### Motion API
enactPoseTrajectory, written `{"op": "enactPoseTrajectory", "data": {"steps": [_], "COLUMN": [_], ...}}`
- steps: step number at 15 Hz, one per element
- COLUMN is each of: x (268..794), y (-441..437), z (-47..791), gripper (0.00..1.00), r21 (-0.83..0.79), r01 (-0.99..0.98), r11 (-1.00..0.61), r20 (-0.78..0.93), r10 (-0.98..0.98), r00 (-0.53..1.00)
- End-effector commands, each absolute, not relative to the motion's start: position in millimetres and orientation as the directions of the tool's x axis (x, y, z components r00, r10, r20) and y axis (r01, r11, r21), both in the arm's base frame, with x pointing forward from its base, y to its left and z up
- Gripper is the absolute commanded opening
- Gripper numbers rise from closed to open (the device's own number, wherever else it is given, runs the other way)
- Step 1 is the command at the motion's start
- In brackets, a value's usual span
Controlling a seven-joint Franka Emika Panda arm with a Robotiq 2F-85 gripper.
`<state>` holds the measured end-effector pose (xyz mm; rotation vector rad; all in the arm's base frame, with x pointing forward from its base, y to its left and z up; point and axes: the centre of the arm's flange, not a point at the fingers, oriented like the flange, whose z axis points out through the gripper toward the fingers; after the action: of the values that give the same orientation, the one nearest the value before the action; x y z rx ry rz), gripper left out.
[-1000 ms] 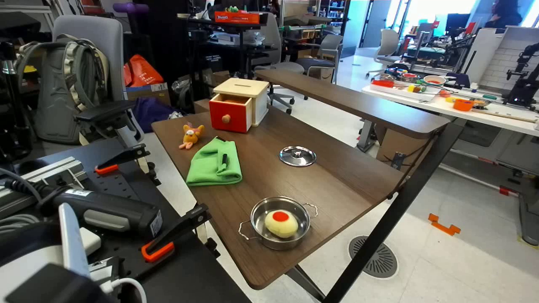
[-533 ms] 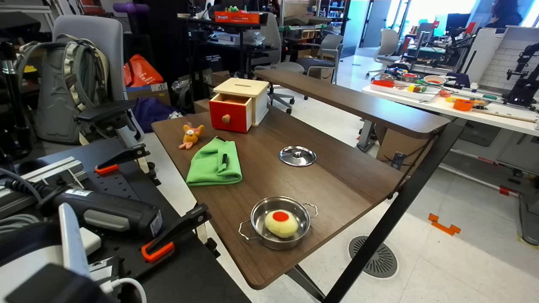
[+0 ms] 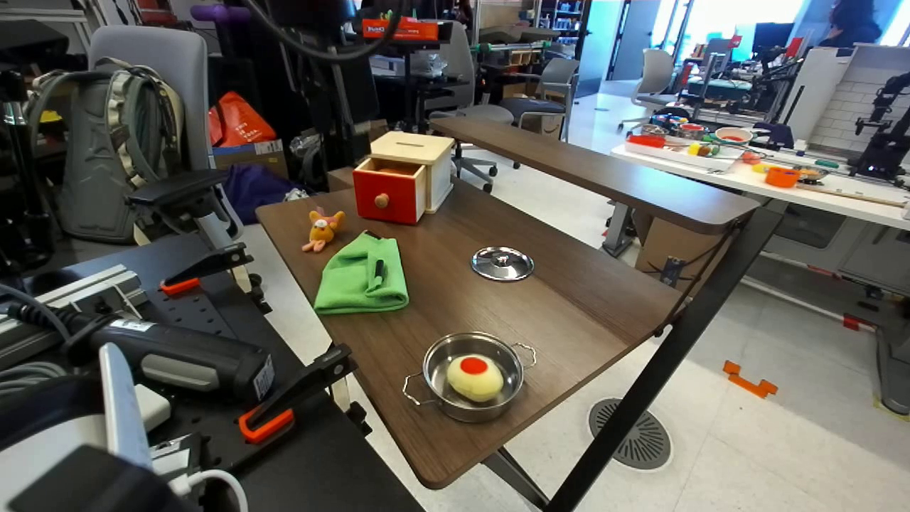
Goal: Move the green towel backwards
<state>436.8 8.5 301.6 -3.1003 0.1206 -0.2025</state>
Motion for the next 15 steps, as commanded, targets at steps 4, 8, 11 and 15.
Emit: {"op": "enactPoseTrajectory", "data": {"steps": [4, 8, 11, 15], "x": [481, 493, 493, 493], "y": [17, 19, 22, 28], "z": [218, 178, 152, 126], "gripper": [1.0, 1.0, 1.0, 1.0], "r21": [0.009, 0.018, 0.029, 0.045], "r01": [-0.077, -0.077, -0.066, -0.044], "r11": [-0.997, -0.997, -0.997, -0.998], "r20": [0.004, -0.061, -0.095, -0.118], "r10": [-0.077, -0.078, -0.068, -0.049], "r00": [0.997, 0.995, 0.993, 0.992]}}
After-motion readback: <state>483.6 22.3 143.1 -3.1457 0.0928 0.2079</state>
